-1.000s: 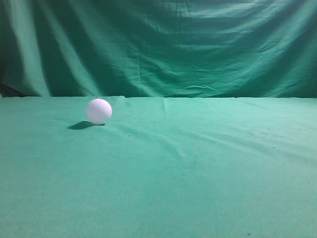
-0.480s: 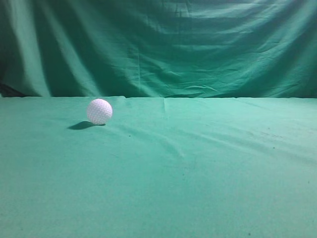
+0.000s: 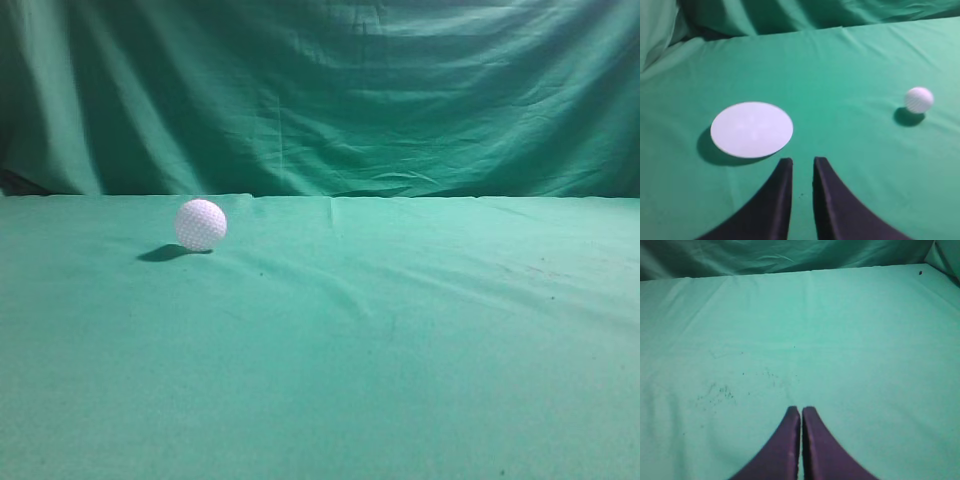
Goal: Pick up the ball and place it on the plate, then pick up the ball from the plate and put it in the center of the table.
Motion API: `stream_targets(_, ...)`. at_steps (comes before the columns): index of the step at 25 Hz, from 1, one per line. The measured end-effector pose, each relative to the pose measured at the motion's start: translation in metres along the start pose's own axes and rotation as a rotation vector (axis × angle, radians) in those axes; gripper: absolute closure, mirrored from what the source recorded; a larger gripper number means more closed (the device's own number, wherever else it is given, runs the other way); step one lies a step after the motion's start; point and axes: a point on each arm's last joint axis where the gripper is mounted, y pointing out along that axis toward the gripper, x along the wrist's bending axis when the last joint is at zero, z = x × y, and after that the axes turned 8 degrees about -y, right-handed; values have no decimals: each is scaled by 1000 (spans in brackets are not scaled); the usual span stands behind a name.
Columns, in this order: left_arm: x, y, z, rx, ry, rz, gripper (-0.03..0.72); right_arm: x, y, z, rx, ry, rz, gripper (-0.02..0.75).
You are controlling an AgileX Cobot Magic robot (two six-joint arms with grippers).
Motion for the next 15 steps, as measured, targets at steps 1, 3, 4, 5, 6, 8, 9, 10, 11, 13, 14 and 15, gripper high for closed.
stream_targets(1, 1, 3, 5, -1, -3, -11, 620, 0, 0, 0, 2, 0, 0, 738)
stream_targets(3, 3, 8, 17, 9, -4, -18, 620, 0, 0, 0, 2, -2, 0, 738)
stream_targets(4, 4, 10, 22, 16, -5, -20, 620, 0, 0, 0, 2, -2, 0, 738)
stream_targets(5, 4, 11, 24, 20, -5, -22, 620, 0, 0, 0, 2, -2, 0, 738)
stream_targets(6, 4, 11, 25, 22, -4, -22, 620, 0, 0, 0, 2, -2, 0, 738)
stream_targets(8, 4, 11, 25, 27, -2, -23, 620, 0, 0, 0, 2, -2, 0, 738)
stream_targets(9, 4, 11, 25, 29, 0, -24, 620, 0, 0, 0, 2, -2, 0, 738)
stream_targets(10, 4, 11, 26, 34, 2, -24, 620, 0, 0, 0, 2, -2, 0, 738)
stream_targets(11, 4, 11, 26, 36, 3, -24, 620, 0, 0, 0, 2, -2, 0, 738)
stream_targets(13, 4, 11, 26, 37, 3, -24, 620, 0, 0, 0, 2, -2, 0, 738)
stream_targets(14, 4, 11, 26, 37, 3, -24, 620, 0, 0, 0, 2, -2, 0, 738)
stream_targets(15, 4, 11, 26, 38, 3, -24, 620, 0, 0, 0, 2, -2, 0, 738)
